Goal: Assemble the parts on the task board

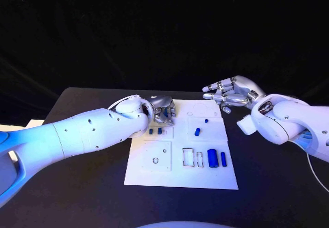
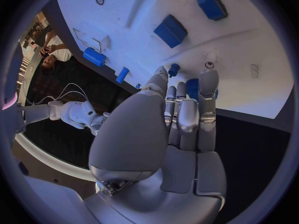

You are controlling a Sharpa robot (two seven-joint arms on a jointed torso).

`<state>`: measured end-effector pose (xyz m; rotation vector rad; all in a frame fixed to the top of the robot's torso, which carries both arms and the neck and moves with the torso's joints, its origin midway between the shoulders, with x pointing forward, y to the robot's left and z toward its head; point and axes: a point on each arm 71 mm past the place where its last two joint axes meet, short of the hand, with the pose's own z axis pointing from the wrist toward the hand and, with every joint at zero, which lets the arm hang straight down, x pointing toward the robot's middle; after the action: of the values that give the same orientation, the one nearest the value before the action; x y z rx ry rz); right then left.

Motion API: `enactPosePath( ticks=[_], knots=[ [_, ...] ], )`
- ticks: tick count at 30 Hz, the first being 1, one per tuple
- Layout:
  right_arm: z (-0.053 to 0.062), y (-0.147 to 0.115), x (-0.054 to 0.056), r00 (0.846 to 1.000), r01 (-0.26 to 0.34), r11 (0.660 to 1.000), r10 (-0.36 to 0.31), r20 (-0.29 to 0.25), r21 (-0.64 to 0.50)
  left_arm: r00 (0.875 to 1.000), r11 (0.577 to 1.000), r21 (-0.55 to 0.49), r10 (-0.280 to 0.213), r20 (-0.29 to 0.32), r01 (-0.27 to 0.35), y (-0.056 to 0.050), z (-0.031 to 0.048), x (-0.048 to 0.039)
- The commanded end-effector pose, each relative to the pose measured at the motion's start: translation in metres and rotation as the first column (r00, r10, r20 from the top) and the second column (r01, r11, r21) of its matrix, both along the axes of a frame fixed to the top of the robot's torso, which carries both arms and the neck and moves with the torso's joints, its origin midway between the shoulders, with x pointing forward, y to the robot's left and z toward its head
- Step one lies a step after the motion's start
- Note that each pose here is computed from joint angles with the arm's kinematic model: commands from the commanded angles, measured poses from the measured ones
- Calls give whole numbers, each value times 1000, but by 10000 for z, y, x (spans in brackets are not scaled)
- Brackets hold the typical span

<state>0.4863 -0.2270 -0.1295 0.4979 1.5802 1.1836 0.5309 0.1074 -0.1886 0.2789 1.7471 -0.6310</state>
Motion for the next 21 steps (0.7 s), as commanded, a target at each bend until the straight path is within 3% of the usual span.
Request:
enactPosePath(
  ticks=[1, 21],
  knots=[
    [5, 21, -10, 1000, -16, 1000, 16, 12, 1, 1000, 998, 66, 2, -13, -1, -25, -33, -5],
    [5, 36, -10, 1000, -22, 1000, 22, 13, 1, 999, 997, 76, 2, -39, 1, -50, -66, 3]
  ],
)
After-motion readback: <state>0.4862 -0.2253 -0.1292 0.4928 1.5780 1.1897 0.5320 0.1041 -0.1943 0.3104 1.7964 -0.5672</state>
